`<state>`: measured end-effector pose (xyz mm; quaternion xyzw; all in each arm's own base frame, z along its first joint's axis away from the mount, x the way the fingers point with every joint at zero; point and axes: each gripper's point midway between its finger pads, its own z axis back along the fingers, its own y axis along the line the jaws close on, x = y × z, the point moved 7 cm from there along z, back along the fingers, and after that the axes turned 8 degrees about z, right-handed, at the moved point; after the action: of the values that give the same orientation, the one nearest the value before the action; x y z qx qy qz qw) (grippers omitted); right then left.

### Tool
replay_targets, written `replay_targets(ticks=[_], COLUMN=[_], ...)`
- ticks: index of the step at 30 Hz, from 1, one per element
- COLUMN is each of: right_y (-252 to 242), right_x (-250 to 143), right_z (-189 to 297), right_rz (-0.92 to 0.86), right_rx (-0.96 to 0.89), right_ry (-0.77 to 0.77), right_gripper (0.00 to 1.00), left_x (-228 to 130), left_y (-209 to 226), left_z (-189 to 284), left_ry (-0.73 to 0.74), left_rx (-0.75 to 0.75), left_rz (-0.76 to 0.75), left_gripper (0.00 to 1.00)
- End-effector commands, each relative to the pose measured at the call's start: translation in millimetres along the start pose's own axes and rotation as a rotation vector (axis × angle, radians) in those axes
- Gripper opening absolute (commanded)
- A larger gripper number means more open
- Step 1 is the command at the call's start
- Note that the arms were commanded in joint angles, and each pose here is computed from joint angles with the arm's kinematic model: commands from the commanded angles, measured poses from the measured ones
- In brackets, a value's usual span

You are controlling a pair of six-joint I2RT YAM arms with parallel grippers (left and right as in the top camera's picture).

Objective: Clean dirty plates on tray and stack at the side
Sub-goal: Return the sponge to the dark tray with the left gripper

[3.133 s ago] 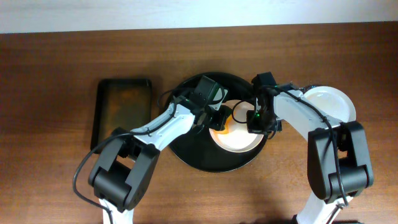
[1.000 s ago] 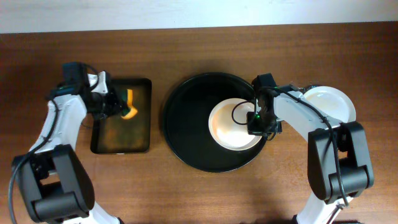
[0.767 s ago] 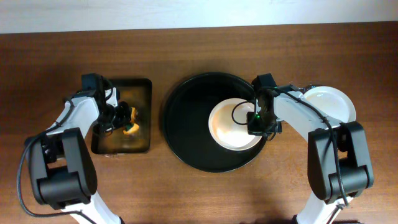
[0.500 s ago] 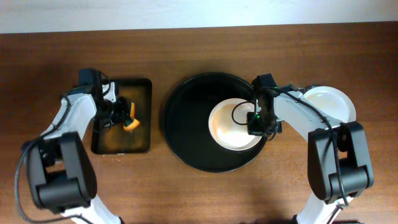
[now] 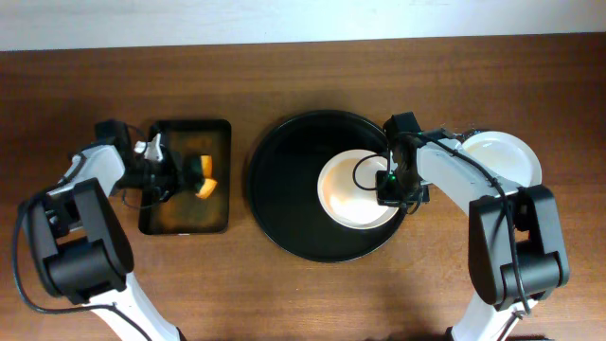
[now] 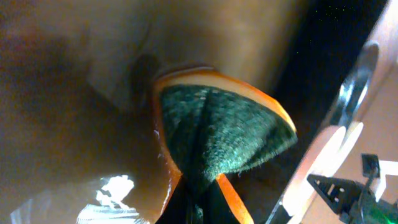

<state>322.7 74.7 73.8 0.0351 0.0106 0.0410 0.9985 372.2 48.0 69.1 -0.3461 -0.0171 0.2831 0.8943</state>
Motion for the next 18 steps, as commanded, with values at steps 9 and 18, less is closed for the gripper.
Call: replay_targets(ticks=[9,18], right_y=[-4.1,-4.2], right_x=[-9.9,-9.9], right_z=[-9.7,-9.7], right_rz=[-0.014,-0.014], right_rx=[-0.019,-0.019], right_ry=[0.048,0.048], right_gripper=[0.04,0.04], left_x=[2.2,-33.2], left_y=[-13.4,-51.3], left_z=[32.5,43.7], left_ry=[-0.093,-0.319], left_rx=[0.012,0.567], left_rz=[-0.038,-0.288], left_gripper=[0.00,0.00])
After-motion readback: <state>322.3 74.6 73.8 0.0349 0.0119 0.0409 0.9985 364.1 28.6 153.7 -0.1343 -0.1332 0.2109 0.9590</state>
